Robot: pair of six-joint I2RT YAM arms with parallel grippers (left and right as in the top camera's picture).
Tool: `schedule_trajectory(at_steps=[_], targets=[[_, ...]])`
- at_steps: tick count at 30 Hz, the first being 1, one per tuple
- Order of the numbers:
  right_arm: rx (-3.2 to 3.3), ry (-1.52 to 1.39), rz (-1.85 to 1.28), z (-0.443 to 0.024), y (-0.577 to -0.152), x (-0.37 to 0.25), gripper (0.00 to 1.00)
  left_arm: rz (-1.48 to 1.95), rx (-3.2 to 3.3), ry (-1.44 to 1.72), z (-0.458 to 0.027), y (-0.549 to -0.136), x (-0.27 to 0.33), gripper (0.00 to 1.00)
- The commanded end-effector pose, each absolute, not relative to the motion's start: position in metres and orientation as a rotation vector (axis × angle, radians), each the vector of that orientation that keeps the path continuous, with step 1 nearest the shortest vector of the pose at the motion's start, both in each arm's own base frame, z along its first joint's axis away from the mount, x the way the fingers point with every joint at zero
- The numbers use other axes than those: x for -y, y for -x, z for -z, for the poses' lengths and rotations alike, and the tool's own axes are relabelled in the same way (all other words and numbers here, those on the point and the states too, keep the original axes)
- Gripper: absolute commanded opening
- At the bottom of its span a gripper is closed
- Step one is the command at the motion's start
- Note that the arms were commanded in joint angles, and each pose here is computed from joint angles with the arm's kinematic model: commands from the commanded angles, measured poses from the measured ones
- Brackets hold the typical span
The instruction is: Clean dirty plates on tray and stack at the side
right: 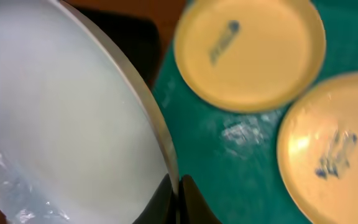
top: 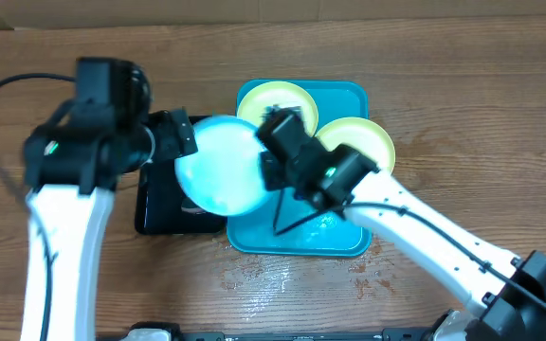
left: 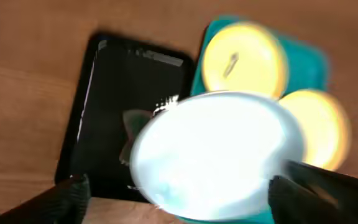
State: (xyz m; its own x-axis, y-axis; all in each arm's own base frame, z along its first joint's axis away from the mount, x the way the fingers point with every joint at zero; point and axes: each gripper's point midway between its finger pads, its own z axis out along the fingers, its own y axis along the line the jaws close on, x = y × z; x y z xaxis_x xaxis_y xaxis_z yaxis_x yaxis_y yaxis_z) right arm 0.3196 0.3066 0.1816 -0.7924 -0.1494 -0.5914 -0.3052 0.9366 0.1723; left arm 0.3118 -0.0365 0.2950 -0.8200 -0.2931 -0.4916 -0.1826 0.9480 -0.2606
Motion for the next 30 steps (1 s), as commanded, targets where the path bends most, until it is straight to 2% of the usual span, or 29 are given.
schedule_trajectory(at_steps=[1, 7, 11, 19, 25, 30], targets=[[-2.333, 0.346, -0.245, -0.198, -0.336, -0.321, 0.04, 0.316, -2.402, 0.287, -0.347, -0.292, 0.037, 0.97], [-2.201, 0.399, -0.170, -0.184, -0.359, -0.352, 0.04, 0.331, -2.279, 0.264, -0.382, -0.258, 0.035, 1.00], [-2.117, 0.353, -0.098, -0.205, -0.360, -0.351, 0.04, 0.299, -2.274, 0.277, -0.384, -0.242, 0.029, 1.00], [-1.897, 0.344, 0.105, -0.267, -0.319, -0.355, 0.04, 0.253, -2.283, 0.300, -0.382, -0.238, 0.022, 1.00], [-1.797, 0.405, 0.182, -0.283, -0.285, -0.371, 0.04, 0.254, -2.284, 0.300, -0.381, -0.239, 0.022, 1.00], [-1.767, 0.394, 0.200, -0.289, -0.272, -0.373, 0.04, 0.254, -2.284, 0.300, -0.381, -0.239, 0.022, 1.00]])
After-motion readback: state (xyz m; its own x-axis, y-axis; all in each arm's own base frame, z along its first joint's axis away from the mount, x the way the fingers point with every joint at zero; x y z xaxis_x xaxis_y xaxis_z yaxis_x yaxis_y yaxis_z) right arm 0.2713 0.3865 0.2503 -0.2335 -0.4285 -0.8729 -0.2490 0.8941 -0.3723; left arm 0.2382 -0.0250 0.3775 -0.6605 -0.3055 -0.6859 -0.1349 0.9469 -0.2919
